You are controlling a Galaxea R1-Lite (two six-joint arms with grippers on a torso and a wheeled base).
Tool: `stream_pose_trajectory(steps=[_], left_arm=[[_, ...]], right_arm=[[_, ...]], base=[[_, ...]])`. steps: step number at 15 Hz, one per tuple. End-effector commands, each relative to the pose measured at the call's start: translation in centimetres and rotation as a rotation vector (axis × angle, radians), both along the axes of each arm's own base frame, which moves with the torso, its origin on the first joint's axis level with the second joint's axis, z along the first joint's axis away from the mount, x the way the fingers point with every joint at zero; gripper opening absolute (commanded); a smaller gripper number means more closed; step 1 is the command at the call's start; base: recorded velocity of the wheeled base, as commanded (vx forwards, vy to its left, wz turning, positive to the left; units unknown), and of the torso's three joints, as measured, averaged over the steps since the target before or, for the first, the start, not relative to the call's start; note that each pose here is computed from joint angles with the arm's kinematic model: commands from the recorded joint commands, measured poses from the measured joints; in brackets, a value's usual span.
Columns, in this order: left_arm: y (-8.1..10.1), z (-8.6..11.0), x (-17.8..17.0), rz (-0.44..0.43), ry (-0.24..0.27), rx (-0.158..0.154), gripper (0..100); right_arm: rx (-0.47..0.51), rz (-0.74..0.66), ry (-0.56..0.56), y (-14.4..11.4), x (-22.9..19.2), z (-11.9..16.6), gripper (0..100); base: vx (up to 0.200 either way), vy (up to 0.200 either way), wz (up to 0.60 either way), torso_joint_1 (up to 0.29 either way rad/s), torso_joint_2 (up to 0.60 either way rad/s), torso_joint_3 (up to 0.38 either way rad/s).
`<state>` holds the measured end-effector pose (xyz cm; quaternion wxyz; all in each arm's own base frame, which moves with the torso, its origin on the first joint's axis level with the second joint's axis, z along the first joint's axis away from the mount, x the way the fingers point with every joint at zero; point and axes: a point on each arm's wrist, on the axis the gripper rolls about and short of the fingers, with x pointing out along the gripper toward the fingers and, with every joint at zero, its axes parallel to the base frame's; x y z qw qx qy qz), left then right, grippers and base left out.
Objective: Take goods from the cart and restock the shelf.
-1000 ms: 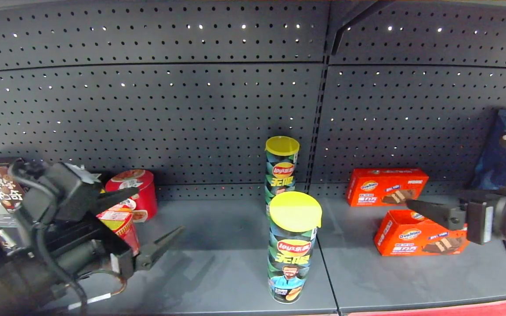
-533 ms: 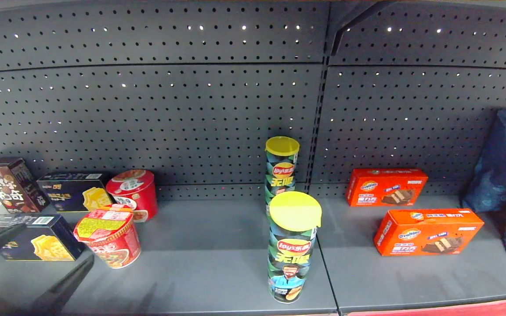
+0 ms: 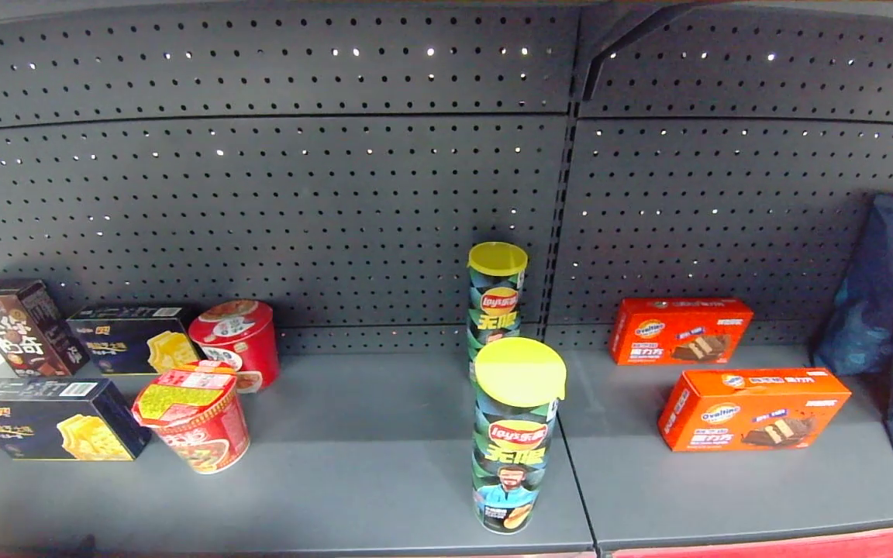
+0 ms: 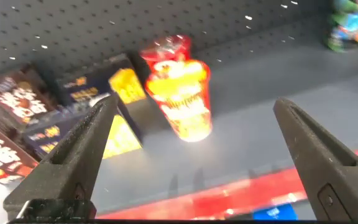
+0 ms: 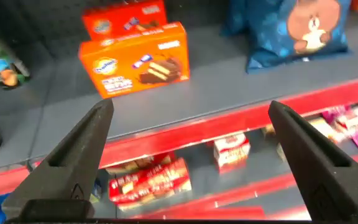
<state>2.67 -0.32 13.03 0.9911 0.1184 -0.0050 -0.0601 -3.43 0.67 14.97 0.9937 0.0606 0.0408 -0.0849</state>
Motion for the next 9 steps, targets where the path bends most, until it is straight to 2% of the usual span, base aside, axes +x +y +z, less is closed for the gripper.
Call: stream_pose_trajectory(steps=[1,2,3,4,5,6,9], left_arm=[[0.3,-2.9,-3.2,-0.067,-0.015,-0.011,100],[0.3,-3.7,-3.9,-0.082,-0.009,-0.010,100],[0.3,-4.6,-4.3,-0.109,0.012,-0.007,100],[0.3,-4.5,-4.2,-0.114,0.007,-0.012,100],[0.3,-4.6,-4.2,-0.121,0.021,-0.022,100],[0.2,-4.6,-4.2,-0.138,0.030,-0.052,100],[0.2,-4.6,-4.3,-0.151,0.035,-0.065,100]], right_arm=[[-0.066,0.028,-0.008,0.2,-0.2,-2.5,100],[-0.106,0.034,-0.008,0.1,0.2,-3.1,100],[-0.171,0.078,-0.026,0.0,1.3,-5.0,100],[-0.186,0.132,-0.069,0.0,2.0,-6.3,100],[-0.188,0.147,-0.069,0.0,2.0,-6.3,100],[-0.184,0.150,-0.042,0.1,1.9,-6.4,100],[-0.174,0.066,-0.010,0.1,2.0,-6.5,100]], base=[[0.000,0.000,0.00,0.000,0.00,0.000],[0.000,0.000,0.00,0.000,0.00,0.000],[0.000,0.000,0.00,0.000,0.00,0.000],[0.000,0.000,0.00,0.000,0.00,0.000],[0.000,0.000,0.00,0.000,0.00,0.000],[0.000,0.000,0.00,0.000,0.00,0.000],[0.000,0.000,0.00,0.000,0.00,0.000]])
